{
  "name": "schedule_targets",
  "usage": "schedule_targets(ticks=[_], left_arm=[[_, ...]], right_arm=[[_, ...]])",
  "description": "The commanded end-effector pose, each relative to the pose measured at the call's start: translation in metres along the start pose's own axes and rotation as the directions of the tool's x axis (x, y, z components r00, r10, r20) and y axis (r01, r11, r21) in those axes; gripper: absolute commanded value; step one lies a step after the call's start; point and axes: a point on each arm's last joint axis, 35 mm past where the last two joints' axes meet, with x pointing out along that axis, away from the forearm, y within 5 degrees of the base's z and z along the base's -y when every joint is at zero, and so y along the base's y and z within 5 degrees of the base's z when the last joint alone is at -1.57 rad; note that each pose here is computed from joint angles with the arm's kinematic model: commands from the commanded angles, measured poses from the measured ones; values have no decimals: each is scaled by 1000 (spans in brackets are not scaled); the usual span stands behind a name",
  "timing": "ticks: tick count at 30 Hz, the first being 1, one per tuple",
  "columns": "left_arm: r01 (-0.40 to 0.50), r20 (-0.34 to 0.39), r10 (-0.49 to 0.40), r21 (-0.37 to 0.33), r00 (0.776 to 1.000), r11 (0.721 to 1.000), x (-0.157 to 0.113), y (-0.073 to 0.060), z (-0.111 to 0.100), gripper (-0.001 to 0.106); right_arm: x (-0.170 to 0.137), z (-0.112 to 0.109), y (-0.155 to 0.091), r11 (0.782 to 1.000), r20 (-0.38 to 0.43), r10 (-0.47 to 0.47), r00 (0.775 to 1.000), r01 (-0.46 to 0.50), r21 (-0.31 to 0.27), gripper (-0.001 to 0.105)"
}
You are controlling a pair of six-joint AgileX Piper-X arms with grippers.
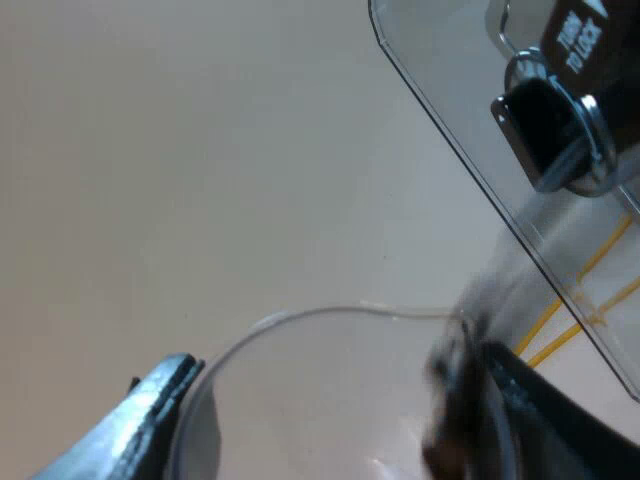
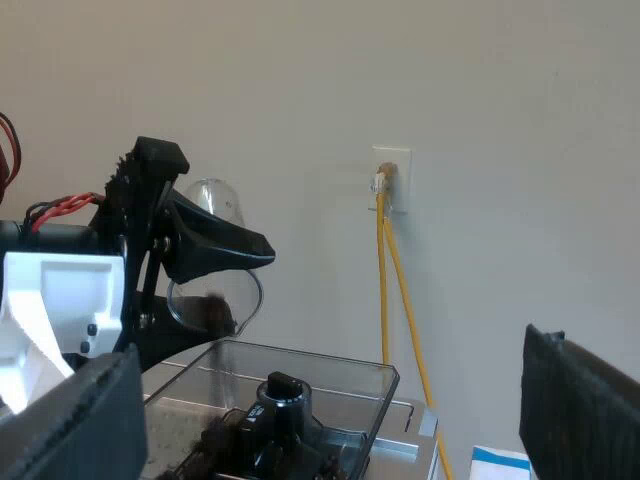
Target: Pour the beans into the coffee machine
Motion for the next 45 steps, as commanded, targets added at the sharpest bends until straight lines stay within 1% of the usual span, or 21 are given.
schedule_targets(ticks=[1,7,11,22,25,27,28,29,30,32,33,34,36,37,38,39,40,41,42,44,45], left_arm=[[-34,-10,34,9,999,999,-4,8,-1,0],[-34,-10,34,9,999,999,-4,8,-1,0],[-34,-10,34,36,999,999,-4,8,-1,0],[-44,-13,44,19,999,999,-10,12,-2,0],[-58,-11,57,-114,998,992,-17,17,-3,0],[-71,-15,69,-215,997,974,-23,22,-4,0],[-81,-18,79,-281,997,956,-27,25,-5,0],[-83,-18,81,-301,997,950,-28,26,-5,0],[-96,-22,96,-406,995,909,-35,31,-6,0],[-111,-30,114,-564,993,819,-44,37,-8,0],[-114,-32,118,-592,992,798,-46,38,-8,0],[-129,-52,130,-700,990,702,-54,43,-10,0],[-145,-71,142,-768,987,624,-62,48,-11,0],[-149,-78,147,-805,986,574,-69,52,-12,0],[-144,-77,144,-828,987,542,-76,55,-12,0],[-143,-77,146,-840,986,523,-81,56,-13,0],[-132,-75,136,-867,988,481,-90,59,-13,0],[-123,-73,131,-896,989,426,-99,61,-13,0],[-113,-70,120,-910,990,399,-104,62,-13,0],[-93,-69,92,-951,993,296,-121,64,-15,0],[-91,-71,87,-961,994,262,-127,64,-16,0]], right_arm=[[-2,5,-4,1000,21,-6,1000,6,9,78],[-2,5,-4,1000,21,-6,1000,6,9,78],[-2,5,-4,1000,21,-6,1000,6,9,78],[-2,5,-4,1000,21,-6,1000,6,9,78],[-2,5,-4,1000,21,-6,1000,6,9,78],[-2,5,-4,1000,22,-3,1000,2,9,78],[-2,5,-4,1000,26,6,1000,-6,9,78],[-2,5,-4,1000,28,10,1000,-10,9,78],[-2,5,-3,1000,33,20,999,-20,8,78],[-2,6,-2,998,54,64,996,-64,6,78],[-3,6,-1,997,62,78,995,-79,6,78],[-3,7,0,995,74,104,992,-104,4,78],[-3,7,1,990,92,141,986,-142,1,78],[-3,8,2,987,103,163,981,-163,-1,78],[-3,8,2,984,109,175,979,-176,-3,78],[-3,8,2,984,109,176,978,-177,-3,78],[-3,8,2,984,109,176,978,-177,-3,78],[-3,8,3,982,110,187,976,-187,-7,78],[-3,7,4,979,110,202,973,-201,-15,78],[-4,5,7,965,108,261,959,-260,-28,78],[-4,4,7,962,104,274,956,-272,-31,78]])
